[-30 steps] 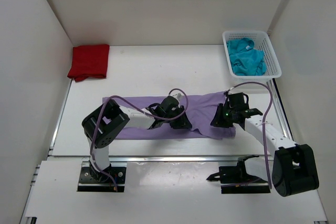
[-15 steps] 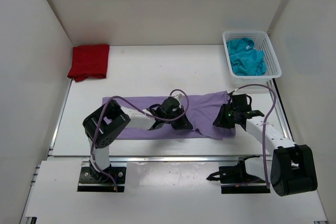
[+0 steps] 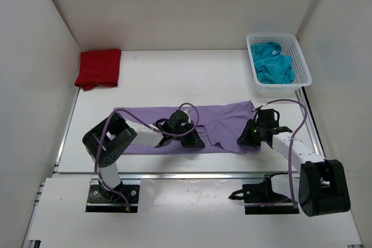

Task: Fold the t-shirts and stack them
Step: Fold the other side of the tshirt into a rectangle, then rotate the tshirt 90 degrees

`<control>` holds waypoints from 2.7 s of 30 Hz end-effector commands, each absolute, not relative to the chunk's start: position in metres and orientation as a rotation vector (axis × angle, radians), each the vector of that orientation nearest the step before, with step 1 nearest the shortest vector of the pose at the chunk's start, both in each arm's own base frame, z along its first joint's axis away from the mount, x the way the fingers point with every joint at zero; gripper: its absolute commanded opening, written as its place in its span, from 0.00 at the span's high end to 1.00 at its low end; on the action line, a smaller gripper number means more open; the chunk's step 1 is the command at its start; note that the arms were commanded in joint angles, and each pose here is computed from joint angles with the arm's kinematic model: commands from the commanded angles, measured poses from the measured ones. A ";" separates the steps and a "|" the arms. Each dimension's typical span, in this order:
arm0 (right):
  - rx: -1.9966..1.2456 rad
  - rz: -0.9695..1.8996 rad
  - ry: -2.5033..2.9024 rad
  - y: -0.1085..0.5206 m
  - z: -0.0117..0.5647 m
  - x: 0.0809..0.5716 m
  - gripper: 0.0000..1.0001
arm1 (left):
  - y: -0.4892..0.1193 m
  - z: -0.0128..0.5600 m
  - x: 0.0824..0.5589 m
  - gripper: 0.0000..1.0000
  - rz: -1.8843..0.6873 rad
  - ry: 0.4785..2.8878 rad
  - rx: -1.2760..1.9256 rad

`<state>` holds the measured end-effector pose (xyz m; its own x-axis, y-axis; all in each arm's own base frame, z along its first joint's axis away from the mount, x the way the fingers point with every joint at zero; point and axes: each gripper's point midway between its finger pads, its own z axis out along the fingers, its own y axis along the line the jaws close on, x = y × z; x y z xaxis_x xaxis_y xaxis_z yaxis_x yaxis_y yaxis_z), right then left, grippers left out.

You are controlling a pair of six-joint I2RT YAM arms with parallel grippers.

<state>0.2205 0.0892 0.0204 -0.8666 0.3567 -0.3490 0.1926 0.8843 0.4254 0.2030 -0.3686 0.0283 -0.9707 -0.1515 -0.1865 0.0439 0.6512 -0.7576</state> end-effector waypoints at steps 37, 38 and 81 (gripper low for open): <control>0.396 0.577 2.566 0.093 0.018 0.220 0.82 | -0.407 0.034 0.217 0.96 -1.323 2.579 -0.205; 0.425 0.571 2.567 0.091 0.016 0.219 0.83 | -0.406 0.040 0.219 0.99 -1.332 2.564 -0.199; 0.213 0.541 2.574 0.153 0.020 0.376 0.94 | -0.261 0.086 0.229 0.62 -1.100 2.418 0.047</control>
<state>0.3311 0.1405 0.0193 -0.8832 0.2836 -0.3736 0.1084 0.8983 0.4257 0.2273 -0.2794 0.0738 -0.9076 -0.1805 -0.3791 0.1704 0.6668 -0.7254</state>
